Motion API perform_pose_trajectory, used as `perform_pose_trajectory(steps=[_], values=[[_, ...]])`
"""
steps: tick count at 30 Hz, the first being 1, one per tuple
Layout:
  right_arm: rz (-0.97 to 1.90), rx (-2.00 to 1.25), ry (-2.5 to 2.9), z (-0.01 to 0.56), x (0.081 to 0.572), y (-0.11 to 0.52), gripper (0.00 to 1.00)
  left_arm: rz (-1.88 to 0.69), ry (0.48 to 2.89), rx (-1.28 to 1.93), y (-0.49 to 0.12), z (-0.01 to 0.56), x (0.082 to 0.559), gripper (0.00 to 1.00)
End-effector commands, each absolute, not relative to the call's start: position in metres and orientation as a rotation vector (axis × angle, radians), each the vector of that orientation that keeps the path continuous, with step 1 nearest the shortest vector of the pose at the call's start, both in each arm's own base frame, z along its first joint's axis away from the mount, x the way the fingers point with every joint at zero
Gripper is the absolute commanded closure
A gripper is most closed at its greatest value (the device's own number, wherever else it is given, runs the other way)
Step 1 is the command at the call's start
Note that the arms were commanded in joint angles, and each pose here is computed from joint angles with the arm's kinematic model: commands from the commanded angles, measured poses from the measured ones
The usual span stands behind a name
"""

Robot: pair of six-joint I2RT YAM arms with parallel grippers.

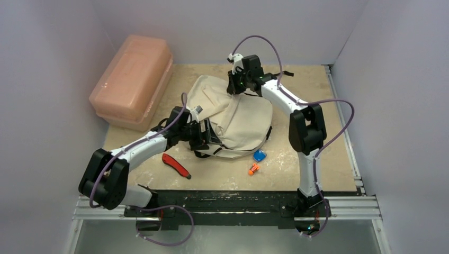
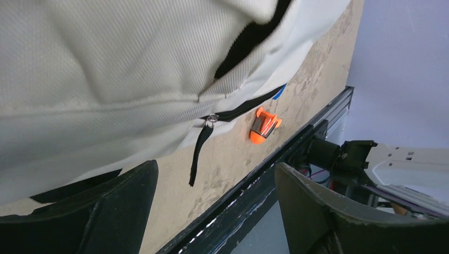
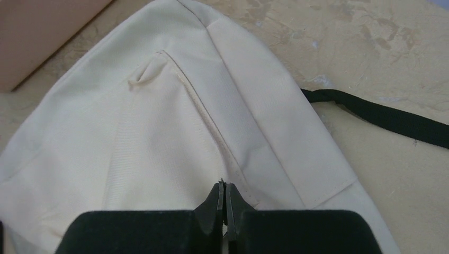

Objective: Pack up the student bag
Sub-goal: Unzip the student bag at the center of the board.

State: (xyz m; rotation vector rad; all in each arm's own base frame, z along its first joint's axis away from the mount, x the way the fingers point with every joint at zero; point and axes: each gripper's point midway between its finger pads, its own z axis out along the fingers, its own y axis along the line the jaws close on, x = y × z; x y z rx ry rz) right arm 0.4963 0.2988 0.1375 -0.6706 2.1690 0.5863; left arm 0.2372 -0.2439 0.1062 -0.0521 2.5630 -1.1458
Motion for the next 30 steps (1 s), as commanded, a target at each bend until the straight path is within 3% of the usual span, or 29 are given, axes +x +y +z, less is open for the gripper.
perform_pose_trajectory(steps=[1, 10, 20, 26, 30], values=[[0.763, -0.624, 2.04, 0.21, 0.476, 0.316, 1.0, -1.321, 2.479, -0.114, -0.263, 0.123, 0.259, 0.22], [0.975, -0.492, 2.034, 0.221, 0.444, 0.326, 1.0, -1.378, 2.42, -0.134, -0.273, 0.126, 0.274, 0.24], [0.98, -0.502, 2.045, 0.22, 0.439, 0.325, 1.0, -1.242, 2.256, -0.039, -0.247, 0.202, 0.28, 0.22], [1.033, -0.417, 2.052, 0.214, 0.431, 0.324, 1.0, -1.207, 2.15, -0.303, -0.216, 0.233, 0.337, 0.23], [1.087, -0.398, 2.046, 0.212, 0.427, 0.328, 1.0, -1.245, 2.166, -0.334, -0.23, 0.227, 0.392, 0.25]])
